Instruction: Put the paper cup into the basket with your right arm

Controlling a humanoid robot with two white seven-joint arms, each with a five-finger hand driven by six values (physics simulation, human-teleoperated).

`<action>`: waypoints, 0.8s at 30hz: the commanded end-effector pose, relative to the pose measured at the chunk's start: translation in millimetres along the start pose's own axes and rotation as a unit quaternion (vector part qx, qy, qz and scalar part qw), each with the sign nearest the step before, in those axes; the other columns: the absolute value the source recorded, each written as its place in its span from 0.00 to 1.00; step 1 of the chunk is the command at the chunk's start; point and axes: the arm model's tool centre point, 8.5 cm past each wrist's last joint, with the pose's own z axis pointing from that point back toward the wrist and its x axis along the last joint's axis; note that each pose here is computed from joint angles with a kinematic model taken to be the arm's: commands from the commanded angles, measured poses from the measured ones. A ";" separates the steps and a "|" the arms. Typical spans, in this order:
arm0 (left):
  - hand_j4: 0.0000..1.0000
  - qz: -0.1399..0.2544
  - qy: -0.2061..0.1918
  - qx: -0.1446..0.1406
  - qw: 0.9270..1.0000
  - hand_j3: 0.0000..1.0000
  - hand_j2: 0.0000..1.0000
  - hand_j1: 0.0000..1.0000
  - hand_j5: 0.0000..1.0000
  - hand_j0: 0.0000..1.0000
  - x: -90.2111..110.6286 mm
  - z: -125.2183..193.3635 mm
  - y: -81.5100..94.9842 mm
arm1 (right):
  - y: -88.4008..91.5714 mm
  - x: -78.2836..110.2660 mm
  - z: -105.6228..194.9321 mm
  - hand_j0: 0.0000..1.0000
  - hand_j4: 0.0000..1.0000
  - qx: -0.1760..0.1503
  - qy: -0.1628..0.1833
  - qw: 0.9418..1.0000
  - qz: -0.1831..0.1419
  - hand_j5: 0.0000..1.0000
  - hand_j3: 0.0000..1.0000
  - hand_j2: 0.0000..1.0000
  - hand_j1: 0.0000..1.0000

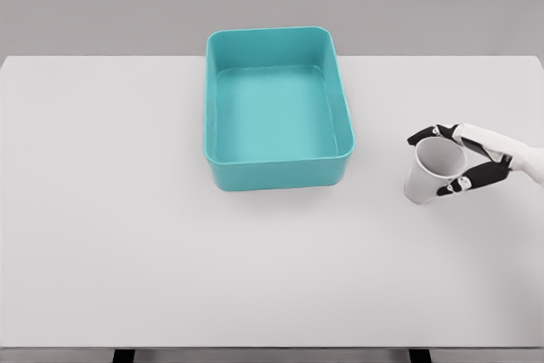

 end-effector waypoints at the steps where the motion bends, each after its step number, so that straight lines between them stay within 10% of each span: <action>1: 1.00 0.000 0.000 0.000 1.000 1.00 1.00 1.00 1.00 1.00 0.0 0.0 0.0 | 1.3 0.4 -2.4 0.69 0.69 0.001 -0.003 1.000 0.001 0.69 0.69 0.69 0.69; 24: 1.00 0.000 0.000 0.000 1.000 1.00 1.00 1.00 1.00 1.00 0.0 0.0 0.0 | -52.1 69.5 -43.5 0.68 0.68 -0.100 -0.142 0.985 0.021 0.68 0.68 0.68 0.68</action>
